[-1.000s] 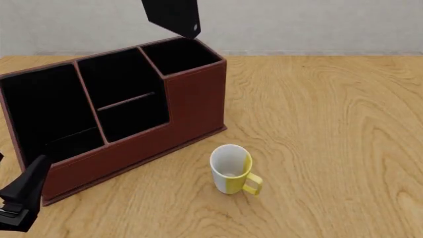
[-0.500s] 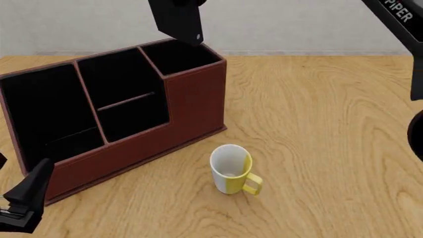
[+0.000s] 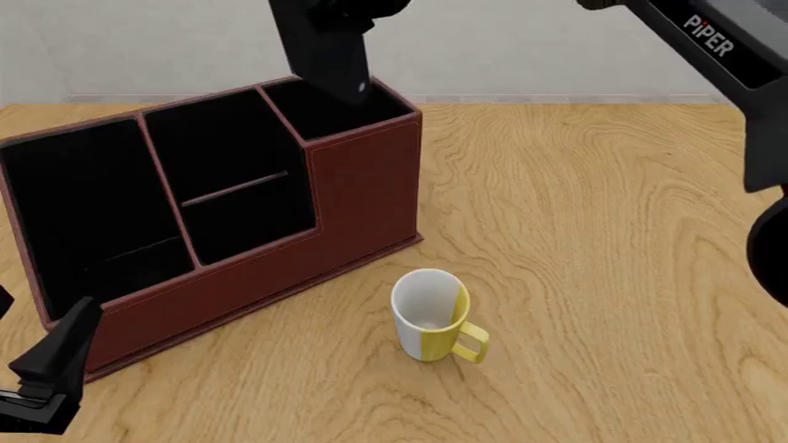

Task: Pick up the book and place it in the right compartment of the caddy.

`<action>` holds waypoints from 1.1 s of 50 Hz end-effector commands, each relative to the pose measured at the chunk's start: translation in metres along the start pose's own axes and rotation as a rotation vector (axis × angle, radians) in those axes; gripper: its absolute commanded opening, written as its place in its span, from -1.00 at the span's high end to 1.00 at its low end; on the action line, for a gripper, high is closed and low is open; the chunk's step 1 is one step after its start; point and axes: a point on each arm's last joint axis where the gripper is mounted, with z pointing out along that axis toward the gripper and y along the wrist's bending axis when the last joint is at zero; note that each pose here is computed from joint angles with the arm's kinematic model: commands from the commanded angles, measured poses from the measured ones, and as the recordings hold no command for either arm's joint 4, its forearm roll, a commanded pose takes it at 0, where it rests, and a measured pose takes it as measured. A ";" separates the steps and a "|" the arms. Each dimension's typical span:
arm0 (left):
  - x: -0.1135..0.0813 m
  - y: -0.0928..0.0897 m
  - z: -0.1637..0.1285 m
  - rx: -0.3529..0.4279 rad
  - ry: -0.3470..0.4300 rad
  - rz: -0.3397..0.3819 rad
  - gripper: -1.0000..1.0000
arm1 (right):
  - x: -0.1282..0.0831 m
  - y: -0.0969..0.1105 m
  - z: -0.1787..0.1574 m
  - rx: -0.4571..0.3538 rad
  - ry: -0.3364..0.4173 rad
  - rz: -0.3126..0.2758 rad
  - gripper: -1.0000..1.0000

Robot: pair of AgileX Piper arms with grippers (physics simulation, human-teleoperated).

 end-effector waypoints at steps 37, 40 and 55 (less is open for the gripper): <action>-0.001 0.001 0.000 -0.011 0.010 -0.003 -1.00 | 0.019 0.009 0.032 -0.005 0.001 0.062 1.00; -0.006 0.001 0.000 -0.012 0.011 -0.002 -1.00 | 0.021 0.009 0.034 -0.005 0.004 0.064 1.00; 0.001 0.001 0.001 -0.016 0.015 -0.003 -1.00 | 0.028 0.007 0.046 0.000 0.013 0.071 1.00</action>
